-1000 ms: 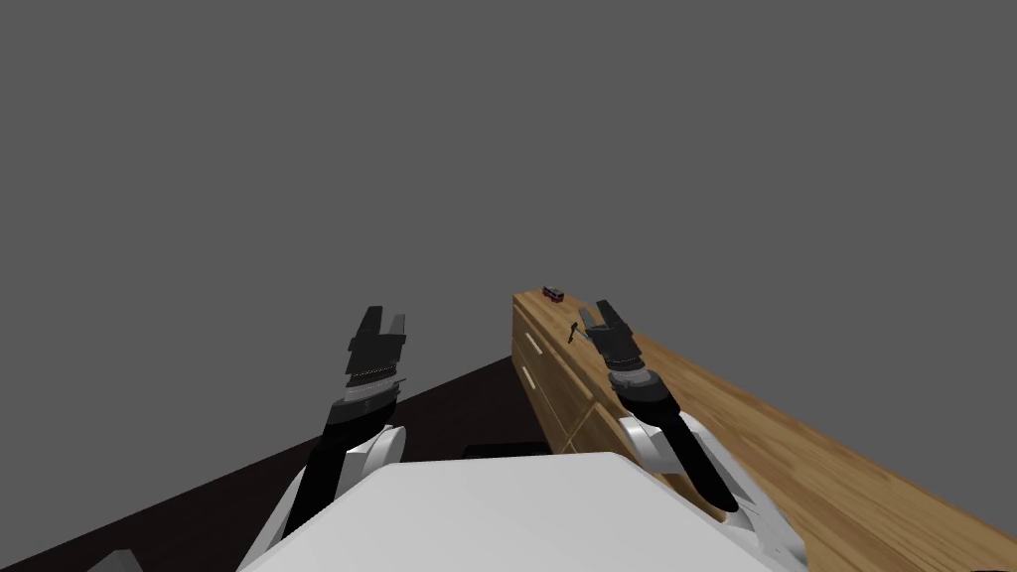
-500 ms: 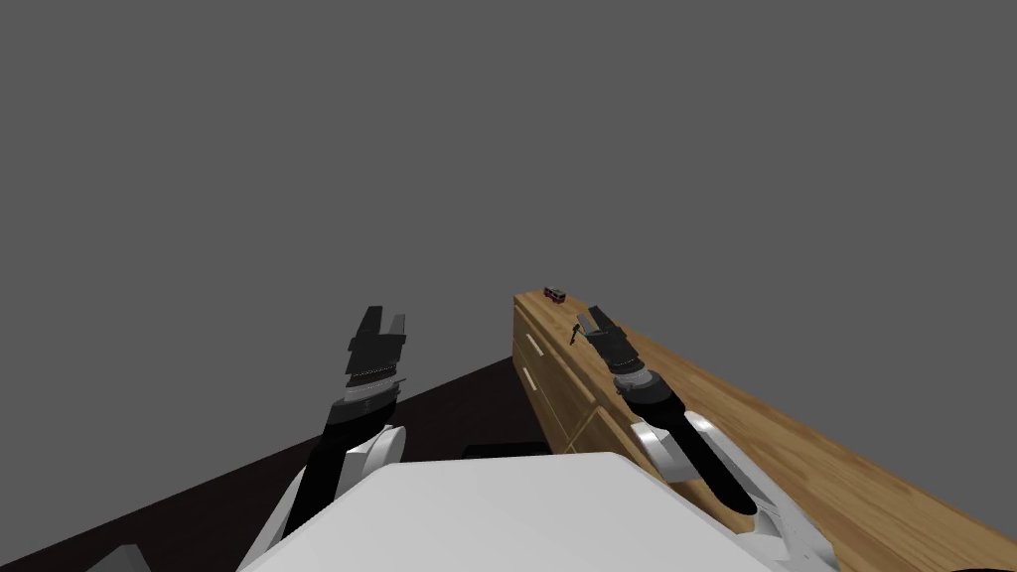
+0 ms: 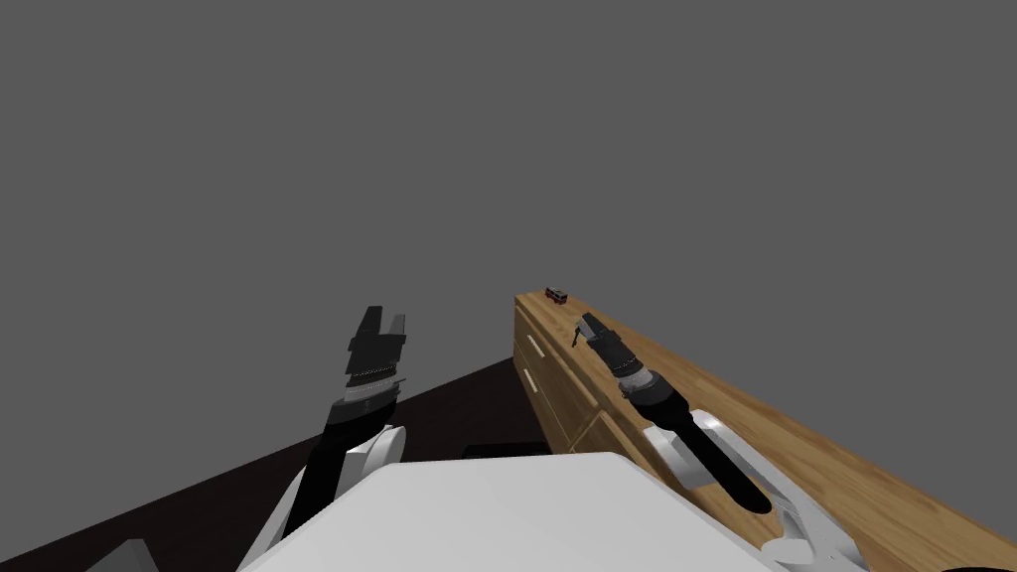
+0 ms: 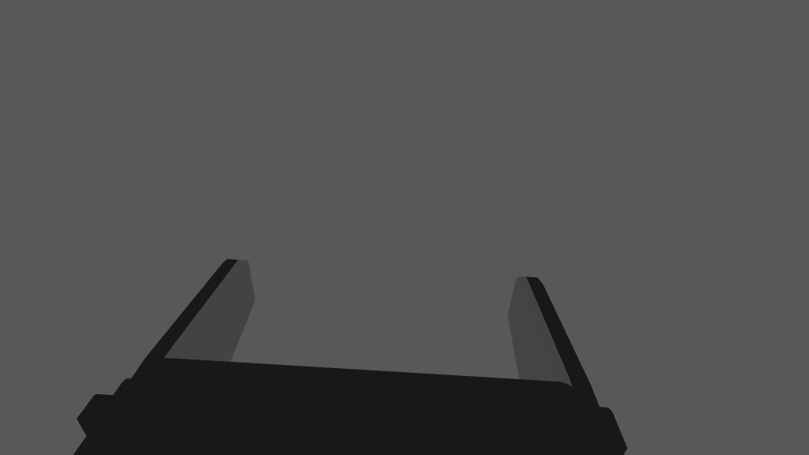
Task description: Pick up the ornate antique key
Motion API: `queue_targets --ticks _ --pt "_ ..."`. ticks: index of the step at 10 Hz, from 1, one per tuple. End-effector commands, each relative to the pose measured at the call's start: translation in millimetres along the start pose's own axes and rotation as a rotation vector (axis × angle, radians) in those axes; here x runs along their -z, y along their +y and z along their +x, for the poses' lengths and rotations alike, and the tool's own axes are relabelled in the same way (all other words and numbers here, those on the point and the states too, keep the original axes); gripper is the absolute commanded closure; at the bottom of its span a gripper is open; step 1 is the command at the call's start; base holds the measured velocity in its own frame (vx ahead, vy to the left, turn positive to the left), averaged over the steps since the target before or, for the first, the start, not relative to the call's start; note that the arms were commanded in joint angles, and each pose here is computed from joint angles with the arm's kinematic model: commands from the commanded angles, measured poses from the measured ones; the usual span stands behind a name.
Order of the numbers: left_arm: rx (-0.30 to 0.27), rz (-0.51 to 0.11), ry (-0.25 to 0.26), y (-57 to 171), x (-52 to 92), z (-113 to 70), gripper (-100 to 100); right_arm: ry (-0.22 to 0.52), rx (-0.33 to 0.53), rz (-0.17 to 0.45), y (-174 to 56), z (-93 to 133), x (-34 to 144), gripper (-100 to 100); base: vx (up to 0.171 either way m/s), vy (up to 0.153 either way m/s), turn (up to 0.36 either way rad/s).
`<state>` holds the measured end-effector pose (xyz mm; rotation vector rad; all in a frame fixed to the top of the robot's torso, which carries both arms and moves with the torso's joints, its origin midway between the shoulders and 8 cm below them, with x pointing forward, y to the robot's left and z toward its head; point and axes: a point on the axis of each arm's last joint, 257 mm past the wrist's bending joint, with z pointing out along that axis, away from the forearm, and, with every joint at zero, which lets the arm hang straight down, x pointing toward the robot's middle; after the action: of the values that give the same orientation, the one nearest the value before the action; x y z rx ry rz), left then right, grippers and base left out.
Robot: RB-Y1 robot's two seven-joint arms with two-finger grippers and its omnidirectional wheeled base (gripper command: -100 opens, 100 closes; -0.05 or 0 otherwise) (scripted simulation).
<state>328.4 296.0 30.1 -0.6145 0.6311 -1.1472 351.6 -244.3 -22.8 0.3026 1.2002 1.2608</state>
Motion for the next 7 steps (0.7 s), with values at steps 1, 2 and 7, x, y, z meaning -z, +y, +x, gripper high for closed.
queue_targets --ticks 1,2,7 --pt "0.000 0.000 0.000 0.0 0.0 0.0 0 0.043 0.023 0.045 -12.9 3.5 4.8 -100 0.020 -0.003 0.027" --pt "0.000 0.000 0.000 0.0 0.0 0.0 0 0.061 0.031 0.046 -12.8 5.4 4.6 -100 0.017 -0.002 0.016" --pt "0.000 0.000 0.000 0.0 0.0 0.0 0 0.189 0.104 0.173 -51.0 13.2 23.9 -100 0.020 -0.004 0.027"
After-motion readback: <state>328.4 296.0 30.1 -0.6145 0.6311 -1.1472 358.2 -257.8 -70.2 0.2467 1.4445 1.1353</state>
